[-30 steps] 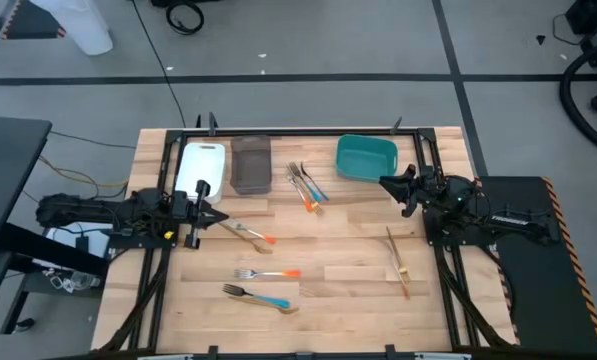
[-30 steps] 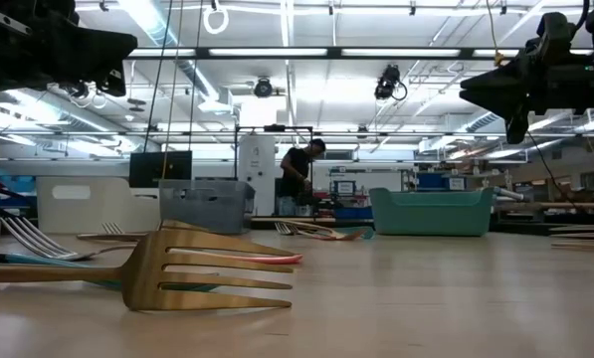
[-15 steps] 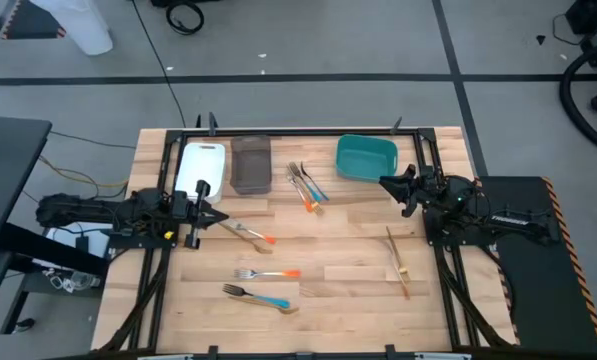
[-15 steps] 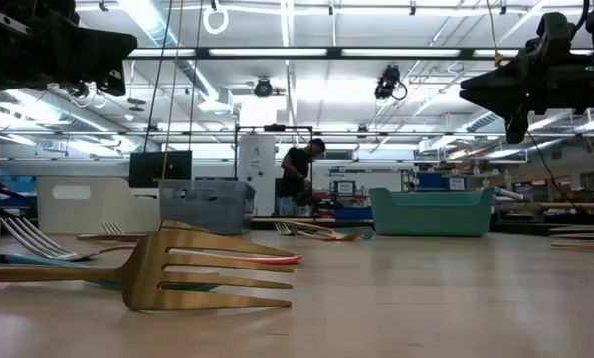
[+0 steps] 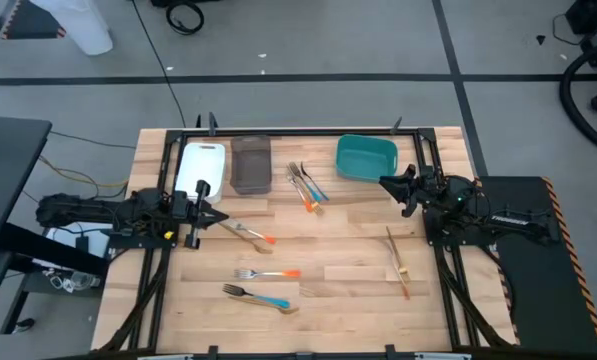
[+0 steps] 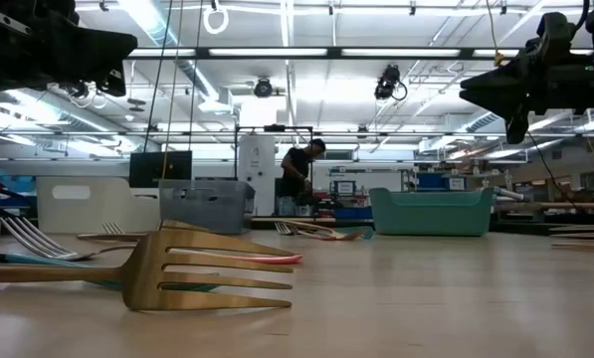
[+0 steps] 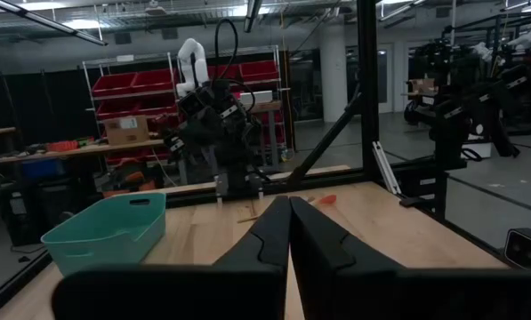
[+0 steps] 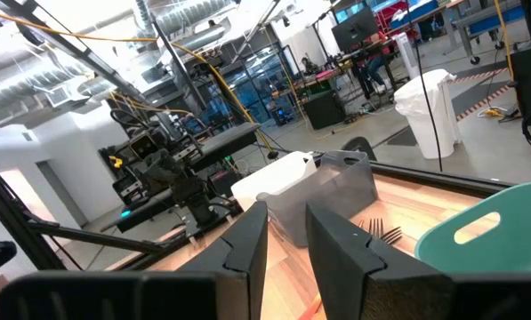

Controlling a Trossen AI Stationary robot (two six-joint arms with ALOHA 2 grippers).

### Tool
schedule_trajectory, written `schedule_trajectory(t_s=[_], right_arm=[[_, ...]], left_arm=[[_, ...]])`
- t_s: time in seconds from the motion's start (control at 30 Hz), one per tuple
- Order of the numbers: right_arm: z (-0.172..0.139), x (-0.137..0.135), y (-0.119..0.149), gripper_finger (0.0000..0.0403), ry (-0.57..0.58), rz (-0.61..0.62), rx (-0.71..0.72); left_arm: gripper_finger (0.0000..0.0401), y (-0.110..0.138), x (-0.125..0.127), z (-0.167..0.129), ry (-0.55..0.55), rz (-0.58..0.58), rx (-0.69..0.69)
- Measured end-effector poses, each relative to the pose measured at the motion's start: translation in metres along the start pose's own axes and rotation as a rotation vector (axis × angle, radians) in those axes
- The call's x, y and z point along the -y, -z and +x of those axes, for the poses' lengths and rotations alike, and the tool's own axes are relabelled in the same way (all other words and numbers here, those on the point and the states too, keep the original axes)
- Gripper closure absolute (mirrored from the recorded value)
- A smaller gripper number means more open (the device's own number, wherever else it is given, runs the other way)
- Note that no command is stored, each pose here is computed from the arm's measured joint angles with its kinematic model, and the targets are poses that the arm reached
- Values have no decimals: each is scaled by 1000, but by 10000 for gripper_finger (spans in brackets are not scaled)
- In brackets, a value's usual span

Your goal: Sort silverware by color (type)

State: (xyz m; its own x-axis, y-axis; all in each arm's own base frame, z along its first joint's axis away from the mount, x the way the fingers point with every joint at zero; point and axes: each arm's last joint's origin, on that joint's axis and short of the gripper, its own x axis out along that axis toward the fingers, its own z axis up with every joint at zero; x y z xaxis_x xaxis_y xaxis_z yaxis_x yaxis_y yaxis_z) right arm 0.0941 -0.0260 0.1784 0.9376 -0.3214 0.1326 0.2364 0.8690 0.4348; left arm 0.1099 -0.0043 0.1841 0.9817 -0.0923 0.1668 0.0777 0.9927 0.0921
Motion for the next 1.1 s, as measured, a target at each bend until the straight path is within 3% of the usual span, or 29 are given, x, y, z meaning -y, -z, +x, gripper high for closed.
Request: schedule_trajectory(t_s=[0.53,0.8,1.1], right_arm=[[0,0,0,312,0,0,0],[0,-1,-5,312,2,27,59],[-1,-4,-13,312,8,54,161]], left_arm=[[383,-1,0,0,0,-5,6],[383,-1,0,0,1,-225,12],[383,-2,0,0,1,-320,21]])
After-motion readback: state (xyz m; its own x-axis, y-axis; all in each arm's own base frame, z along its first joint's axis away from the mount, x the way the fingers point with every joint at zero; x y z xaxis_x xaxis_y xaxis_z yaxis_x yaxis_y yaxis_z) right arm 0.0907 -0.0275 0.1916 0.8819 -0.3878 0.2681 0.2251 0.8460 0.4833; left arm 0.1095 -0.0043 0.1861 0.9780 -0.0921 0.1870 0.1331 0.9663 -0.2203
